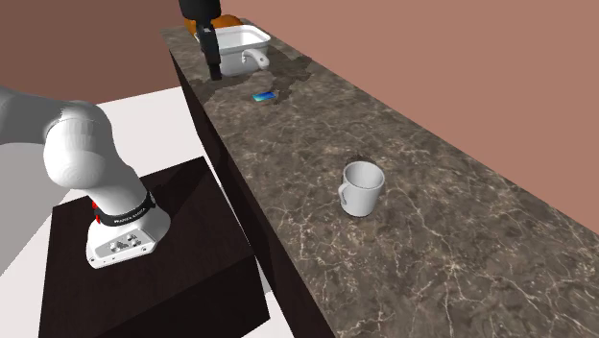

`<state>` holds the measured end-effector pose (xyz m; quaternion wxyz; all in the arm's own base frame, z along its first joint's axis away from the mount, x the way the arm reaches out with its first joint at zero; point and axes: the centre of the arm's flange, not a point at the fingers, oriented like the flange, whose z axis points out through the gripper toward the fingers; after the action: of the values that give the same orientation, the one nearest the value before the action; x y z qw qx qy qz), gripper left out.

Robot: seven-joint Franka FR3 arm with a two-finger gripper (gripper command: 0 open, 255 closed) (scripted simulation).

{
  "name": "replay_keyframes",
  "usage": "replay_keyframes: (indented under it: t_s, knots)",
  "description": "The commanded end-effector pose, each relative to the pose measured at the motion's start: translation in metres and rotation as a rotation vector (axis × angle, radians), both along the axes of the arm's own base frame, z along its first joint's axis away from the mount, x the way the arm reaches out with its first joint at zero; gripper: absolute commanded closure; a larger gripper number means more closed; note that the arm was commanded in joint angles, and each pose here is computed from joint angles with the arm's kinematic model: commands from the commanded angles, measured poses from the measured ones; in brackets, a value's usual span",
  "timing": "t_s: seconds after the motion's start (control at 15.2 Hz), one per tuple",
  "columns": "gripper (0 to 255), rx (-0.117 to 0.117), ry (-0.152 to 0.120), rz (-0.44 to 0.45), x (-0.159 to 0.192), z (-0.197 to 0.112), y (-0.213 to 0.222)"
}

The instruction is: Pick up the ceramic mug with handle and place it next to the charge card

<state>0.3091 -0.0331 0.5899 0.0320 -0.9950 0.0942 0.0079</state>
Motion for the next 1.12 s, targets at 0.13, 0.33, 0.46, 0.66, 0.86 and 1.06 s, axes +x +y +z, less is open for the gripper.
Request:
replay_keyframes:
  t_s: [0.13, 0.33, 0.46, 0.66, 0.86, 1.06]
  knots:
    - [0, 0.0, -0.001, 0.002, 0.01, -0.008, -0.023]
    - [0, 0.0, -0.002, 0.006, 0.025, -0.021, -0.057]
    - [0, 0.001, -0.003, 0.008, 0.036, -0.029, -0.08]
    - [0, 0.001, -0.005, 0.012, 0.051, -0.041, -0.114]
    - [0, 0.001, -0.006, 0.016, 0.067, -0.054, -0.148]
    - [0, 0.001, -0.007, 0.019, 0.083, -0.066, -0.182]
